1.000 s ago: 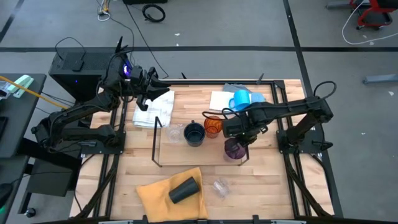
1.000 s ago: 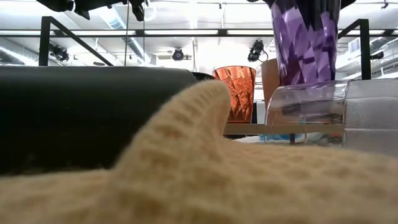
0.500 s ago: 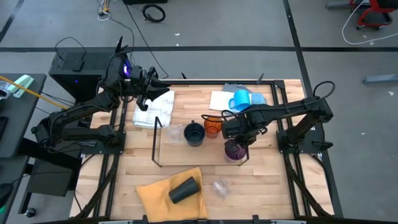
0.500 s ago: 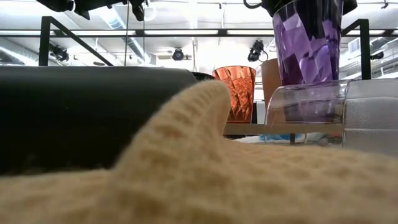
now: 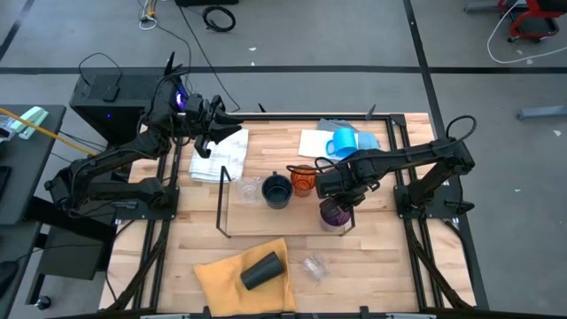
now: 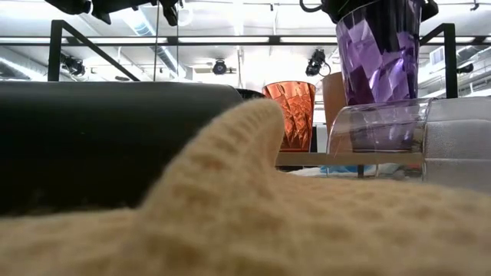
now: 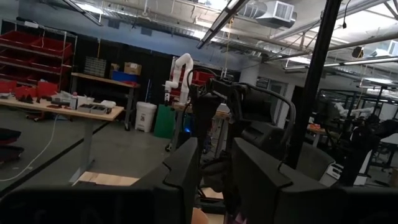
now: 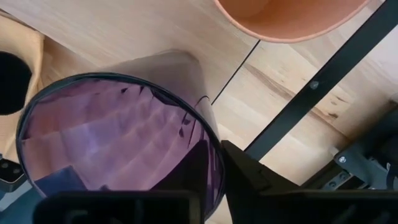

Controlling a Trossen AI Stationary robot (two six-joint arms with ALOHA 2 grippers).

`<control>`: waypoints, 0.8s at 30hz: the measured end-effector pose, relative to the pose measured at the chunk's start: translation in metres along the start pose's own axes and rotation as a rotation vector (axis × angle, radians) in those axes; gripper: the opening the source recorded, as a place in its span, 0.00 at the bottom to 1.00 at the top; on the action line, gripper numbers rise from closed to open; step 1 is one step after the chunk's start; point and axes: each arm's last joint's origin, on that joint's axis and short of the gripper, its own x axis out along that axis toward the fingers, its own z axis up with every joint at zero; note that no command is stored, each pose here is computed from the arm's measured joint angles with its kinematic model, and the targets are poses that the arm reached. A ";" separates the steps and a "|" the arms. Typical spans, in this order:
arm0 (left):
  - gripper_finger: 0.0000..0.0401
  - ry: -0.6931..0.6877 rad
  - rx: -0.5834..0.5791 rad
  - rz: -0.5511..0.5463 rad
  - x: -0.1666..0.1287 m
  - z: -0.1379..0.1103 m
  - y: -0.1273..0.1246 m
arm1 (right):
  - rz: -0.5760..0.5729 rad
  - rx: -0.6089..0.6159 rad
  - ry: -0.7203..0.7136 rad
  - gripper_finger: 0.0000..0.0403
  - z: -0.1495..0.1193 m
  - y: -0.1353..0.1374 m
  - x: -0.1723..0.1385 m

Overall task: Stack small to large cups/mugs on shelf
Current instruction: Put the purple cup on the shelf aligned with the orange cup

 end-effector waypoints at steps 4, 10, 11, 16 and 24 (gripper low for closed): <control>0.27 0.000 0.000 0.000 0.000 0.000 0.000 | -0.002 0.006 -0.007 0.16 0.002 -0.001 0.000; 0.27 0.000 0.000 0.000 0.000 0.000 0.000 | -0.003 0.012 -0.014 0.17 0.004 -0.001 -0.001; 0.27 0.000 -0.001 0.000 0.000 0.000 0.000 | -0.003 0.011 -0.014 0.17 0.004 -0.002 -0.001; 0.27 0.001 -0.002 0.000 0.000 0.000 0.000 | -0.002 0.002 -0.012 0.17 0.004 -0.001 -0.001; 0.27 0.018 -0.014 0.007 0.000 -0.002 0.001 | -0.002 0.002 -0.012 0.17 0.004 -0.001 -0.001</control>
